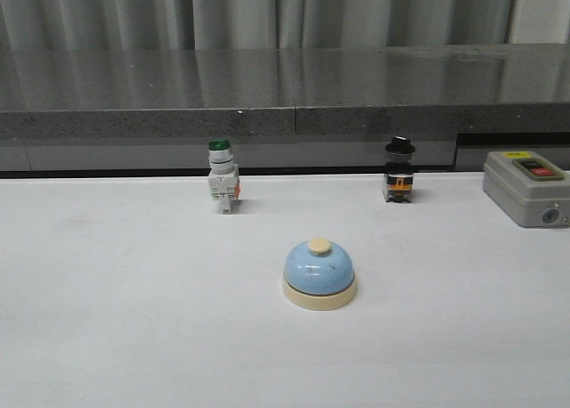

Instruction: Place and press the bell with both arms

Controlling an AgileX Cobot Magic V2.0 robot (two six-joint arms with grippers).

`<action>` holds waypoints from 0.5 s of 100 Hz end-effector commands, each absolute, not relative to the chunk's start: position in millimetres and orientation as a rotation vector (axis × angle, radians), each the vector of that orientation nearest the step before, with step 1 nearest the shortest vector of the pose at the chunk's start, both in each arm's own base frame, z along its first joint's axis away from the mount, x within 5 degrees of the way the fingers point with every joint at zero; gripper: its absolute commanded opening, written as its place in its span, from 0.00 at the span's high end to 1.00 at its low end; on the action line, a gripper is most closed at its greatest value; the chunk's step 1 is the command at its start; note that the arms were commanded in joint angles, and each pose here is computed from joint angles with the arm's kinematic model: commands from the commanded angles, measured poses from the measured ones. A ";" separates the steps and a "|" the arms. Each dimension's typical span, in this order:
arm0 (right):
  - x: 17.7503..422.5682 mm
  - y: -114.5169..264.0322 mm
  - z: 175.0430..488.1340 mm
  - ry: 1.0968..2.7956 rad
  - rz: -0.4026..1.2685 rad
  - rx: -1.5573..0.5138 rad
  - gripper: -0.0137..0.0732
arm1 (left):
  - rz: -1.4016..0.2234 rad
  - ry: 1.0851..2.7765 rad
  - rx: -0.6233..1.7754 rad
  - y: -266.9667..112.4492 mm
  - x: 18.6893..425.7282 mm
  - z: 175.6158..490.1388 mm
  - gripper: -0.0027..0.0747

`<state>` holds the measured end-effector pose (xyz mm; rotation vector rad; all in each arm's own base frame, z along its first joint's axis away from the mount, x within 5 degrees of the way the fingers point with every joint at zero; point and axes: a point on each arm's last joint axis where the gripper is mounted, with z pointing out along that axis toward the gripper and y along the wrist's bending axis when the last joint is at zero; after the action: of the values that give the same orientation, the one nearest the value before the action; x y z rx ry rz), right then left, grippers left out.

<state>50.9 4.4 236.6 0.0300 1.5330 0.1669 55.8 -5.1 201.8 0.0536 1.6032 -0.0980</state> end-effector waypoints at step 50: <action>129.4 12.1 366.1 2.093 0.145 0.035 0.92 | -0.113 1.528 0.044 -5.5 55.3 197.4 0.99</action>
<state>109.5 10.9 348.9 0.0362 2.1088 0.1470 55.8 -5.1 201.8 0.0536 1.6032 -0.0980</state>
